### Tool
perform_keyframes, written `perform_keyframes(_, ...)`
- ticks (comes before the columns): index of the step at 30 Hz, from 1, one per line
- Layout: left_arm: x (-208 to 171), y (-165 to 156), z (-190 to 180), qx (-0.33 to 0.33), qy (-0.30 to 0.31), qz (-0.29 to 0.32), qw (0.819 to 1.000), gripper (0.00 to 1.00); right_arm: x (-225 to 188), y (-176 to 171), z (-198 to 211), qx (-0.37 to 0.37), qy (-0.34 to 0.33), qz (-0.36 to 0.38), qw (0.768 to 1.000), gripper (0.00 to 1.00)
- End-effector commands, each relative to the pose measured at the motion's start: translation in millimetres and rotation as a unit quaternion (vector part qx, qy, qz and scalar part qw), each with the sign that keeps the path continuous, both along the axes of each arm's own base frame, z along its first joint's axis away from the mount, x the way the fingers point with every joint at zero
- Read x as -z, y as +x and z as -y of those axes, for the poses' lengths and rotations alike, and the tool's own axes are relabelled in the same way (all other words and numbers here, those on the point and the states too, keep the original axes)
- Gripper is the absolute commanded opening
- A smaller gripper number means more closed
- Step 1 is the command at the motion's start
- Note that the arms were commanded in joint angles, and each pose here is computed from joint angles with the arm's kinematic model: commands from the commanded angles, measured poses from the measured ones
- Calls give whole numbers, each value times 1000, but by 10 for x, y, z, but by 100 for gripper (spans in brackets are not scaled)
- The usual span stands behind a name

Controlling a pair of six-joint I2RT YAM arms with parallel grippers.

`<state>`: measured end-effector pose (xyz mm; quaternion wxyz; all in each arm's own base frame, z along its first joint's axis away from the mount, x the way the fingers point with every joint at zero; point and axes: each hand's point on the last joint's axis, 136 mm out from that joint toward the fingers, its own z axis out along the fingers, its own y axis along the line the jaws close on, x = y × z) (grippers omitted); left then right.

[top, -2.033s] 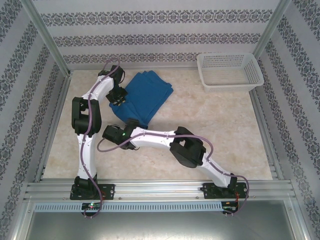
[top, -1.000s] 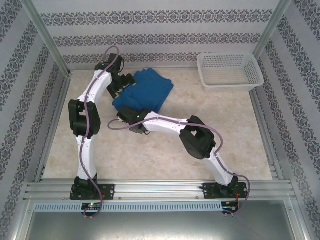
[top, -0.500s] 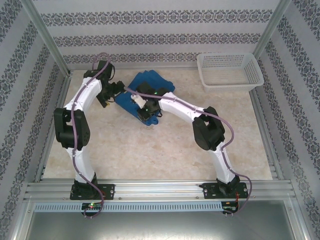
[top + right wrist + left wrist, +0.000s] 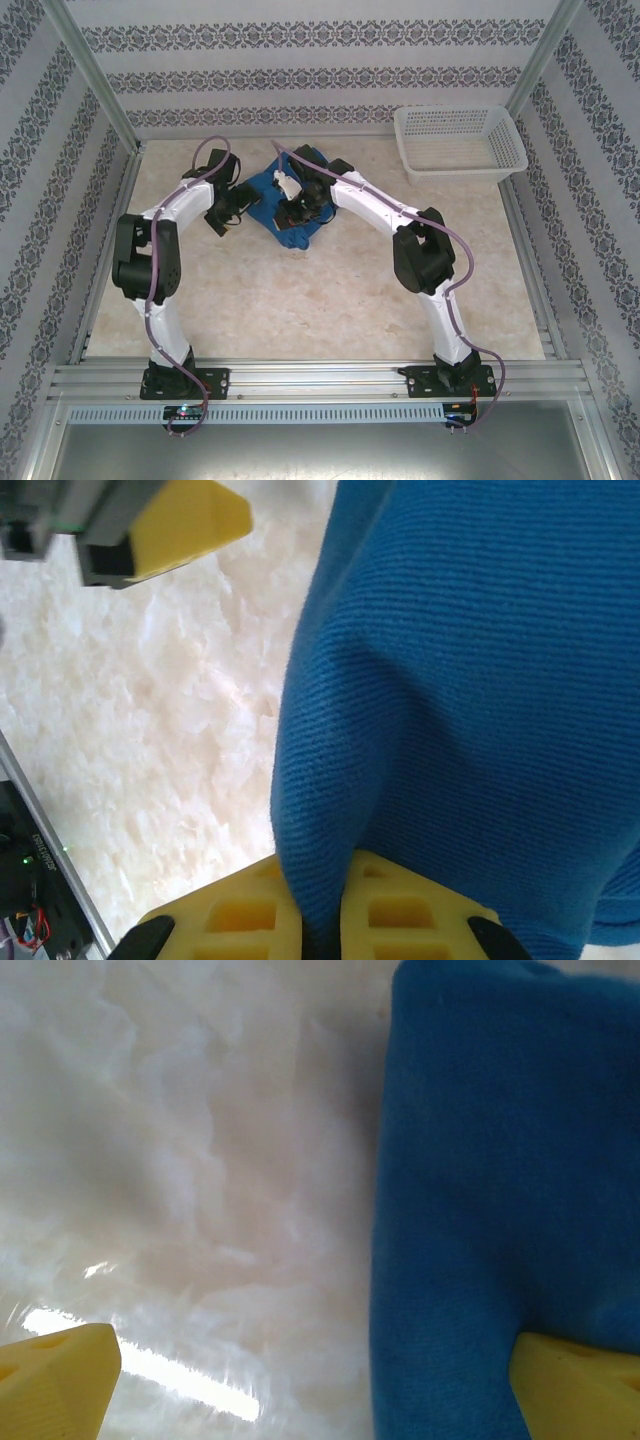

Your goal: Roll up the long pants

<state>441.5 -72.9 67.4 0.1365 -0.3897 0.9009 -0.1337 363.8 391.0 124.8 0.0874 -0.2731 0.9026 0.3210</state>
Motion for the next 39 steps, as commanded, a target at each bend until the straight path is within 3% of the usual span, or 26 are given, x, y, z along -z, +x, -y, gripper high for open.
perform_keyframes(1, -86, 363, -97, -54, 21, 50, 997, 100, -127, -350, -182, -35, 36, -55, 997, 0)
perform_keyframes(5, -156, 491, -88, -66, 15, 61, 996, 100, -54, -423, -154, -36, 29, -65, 997, 0)
perform_keyframes(13, -466, 439, -80, -81, -3, 97, 992, 100, 99, -465, -117, -37, 16, -75, 996, 0)
perform_keyframes(20, -316, 628, 132, -73, -58, 118, 989, 100, 60, -492, -155, -41, 22, -77, 996, 0)
perform_keyframes(26, -98, 687, 378, -64, -78, 98, 990, 100, 1, -498, -119, -41, 23, -76, 996, 0)
perform_keyframes(29, -13, 656, 402, -65, -82, 91, 990, 80, -43, -512, -104, -41, 26, -78, 996, 0)
perform_keyframes(30, 18, 635, 393, -68, -80, 87, 991, 55, -58, -503, -97, -40, 28, -78, 996, 0)
perform_keyframes(31, 44, 615, 384, -68, -77, 83, 991, 42, -66, -508, -99, -41, 30, -79, 996, 0)
perform_keyframes(33, 70, 590, 361, -69, -70, 77, 992, 33, -94, -500, -97, -41, 36, -80, 995, 0)
perform_keyframes(35, 68, 575, 356, -66, -67, 76, 993, 47, -97, -497, -92, -40, 38, -82, 995, 0)
perform_keyframes(37, 37, 552, 352, -64, -67, 77, 993, 73, -96, -489, -86, -39, 39, -82, 995, 0)
perform_keyframes(39, 16, 508, 337, -65, -66, 77, 993, 73, -69, -483, -69, -37, 37, -84, 995, 0)
